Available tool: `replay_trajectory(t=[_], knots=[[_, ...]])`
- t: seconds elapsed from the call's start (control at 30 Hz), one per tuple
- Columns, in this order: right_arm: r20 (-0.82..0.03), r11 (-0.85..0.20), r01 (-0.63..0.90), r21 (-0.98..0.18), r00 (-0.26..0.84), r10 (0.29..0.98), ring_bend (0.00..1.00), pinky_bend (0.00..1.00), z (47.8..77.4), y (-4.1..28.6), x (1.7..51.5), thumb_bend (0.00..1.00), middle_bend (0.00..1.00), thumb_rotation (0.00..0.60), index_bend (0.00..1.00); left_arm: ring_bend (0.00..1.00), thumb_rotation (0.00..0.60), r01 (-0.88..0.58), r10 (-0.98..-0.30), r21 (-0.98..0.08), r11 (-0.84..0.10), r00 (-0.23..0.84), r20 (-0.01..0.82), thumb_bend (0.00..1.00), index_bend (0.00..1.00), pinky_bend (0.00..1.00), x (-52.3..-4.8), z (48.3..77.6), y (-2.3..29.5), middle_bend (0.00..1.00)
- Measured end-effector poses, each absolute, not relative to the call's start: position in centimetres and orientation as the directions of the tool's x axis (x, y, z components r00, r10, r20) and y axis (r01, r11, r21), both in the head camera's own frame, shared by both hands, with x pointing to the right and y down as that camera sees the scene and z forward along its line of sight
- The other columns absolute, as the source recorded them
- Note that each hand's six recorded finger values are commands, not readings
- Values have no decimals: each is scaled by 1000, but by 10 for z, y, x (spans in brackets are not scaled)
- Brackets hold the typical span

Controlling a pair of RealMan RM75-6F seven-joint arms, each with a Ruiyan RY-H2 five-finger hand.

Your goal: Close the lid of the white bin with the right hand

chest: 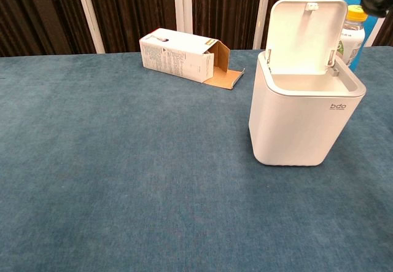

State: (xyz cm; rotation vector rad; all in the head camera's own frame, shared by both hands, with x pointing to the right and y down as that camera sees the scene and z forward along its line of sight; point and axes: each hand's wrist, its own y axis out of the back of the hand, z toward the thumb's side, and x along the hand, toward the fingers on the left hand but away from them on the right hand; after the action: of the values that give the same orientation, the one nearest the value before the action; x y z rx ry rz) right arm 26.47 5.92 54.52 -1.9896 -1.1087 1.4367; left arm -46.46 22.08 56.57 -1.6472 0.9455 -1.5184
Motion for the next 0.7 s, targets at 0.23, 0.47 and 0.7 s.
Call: replay_trajectory(t=[0.23,0.47,0.7], knots=[[-596,-601,330,-728,128,793,818,745,555,64,260,754,756,600,234,0,600,-58,-868,-866,-496,49,494,0,0,0,-465,565,221,0],[-600,-611,329,-720,148,787,818,745,549,74,255,754,755,600,235,0,600,-57,-871,-869,-492,52,489,0,0,0,-464,564,222,0],[-600,-627,328,-707,193,777,818,745,535,89,247,755,756,600,235,0,600,-52,-873,-872,-487,55,484,0,0,0,-464,563,223,0]])
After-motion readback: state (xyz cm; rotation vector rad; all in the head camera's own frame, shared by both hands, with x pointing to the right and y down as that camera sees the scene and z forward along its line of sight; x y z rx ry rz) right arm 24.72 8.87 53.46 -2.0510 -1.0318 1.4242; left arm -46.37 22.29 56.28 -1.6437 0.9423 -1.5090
